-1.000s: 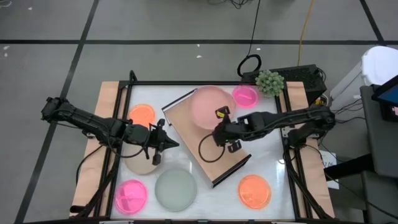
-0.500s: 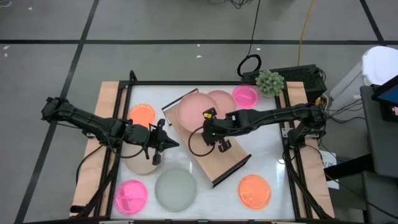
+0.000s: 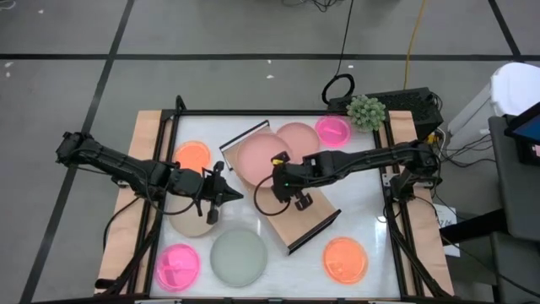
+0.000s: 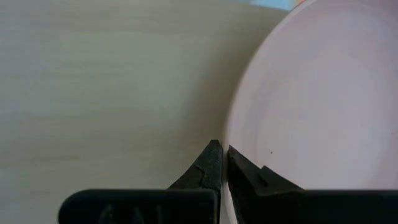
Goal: Place and stack plates onto a shelf
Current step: Put the right large pink plate on the shelf
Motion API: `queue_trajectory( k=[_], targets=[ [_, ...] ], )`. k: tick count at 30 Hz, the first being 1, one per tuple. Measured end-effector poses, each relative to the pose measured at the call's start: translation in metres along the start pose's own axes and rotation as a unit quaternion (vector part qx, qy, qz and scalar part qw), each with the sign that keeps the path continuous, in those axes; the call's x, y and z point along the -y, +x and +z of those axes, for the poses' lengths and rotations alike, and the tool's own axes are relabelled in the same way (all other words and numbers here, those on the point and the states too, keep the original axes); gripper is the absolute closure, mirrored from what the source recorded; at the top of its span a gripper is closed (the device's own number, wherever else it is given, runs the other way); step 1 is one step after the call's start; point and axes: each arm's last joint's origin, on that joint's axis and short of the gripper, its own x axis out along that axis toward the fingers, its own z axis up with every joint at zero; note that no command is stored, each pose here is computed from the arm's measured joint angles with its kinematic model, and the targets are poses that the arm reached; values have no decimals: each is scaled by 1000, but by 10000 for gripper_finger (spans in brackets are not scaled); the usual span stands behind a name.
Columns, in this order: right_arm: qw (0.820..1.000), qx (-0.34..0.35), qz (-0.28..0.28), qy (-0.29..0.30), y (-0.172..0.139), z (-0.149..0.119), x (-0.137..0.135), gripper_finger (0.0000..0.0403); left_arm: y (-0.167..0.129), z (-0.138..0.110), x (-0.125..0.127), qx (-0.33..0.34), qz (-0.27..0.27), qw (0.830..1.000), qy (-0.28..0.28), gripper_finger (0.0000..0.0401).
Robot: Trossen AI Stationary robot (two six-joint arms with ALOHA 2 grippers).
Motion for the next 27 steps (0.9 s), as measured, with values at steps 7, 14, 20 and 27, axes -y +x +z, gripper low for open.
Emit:
queue_trajectory(
  k=[7, 14, 20, 27],
  targets=[
    [1000, 12, 4, 0, 3, 2, 1, 399, 0, 0, 0, 0, 0, 1000, 0, 389],
    [1000, 23, -10, 5, 4, 3, 7, 389, 0, 2, 0, 9, -1, 1000, -2, 389],
    [999, 31, -21, 13, 4, 2, 12, 374, 0, 3, 0, 14, -2, 1000, -3, 389],
    [999, 30, -26, 23, 5, -1, 18, 357, 0, 3, 0, 13, -2, 1000, -2, 389]
  ],
)
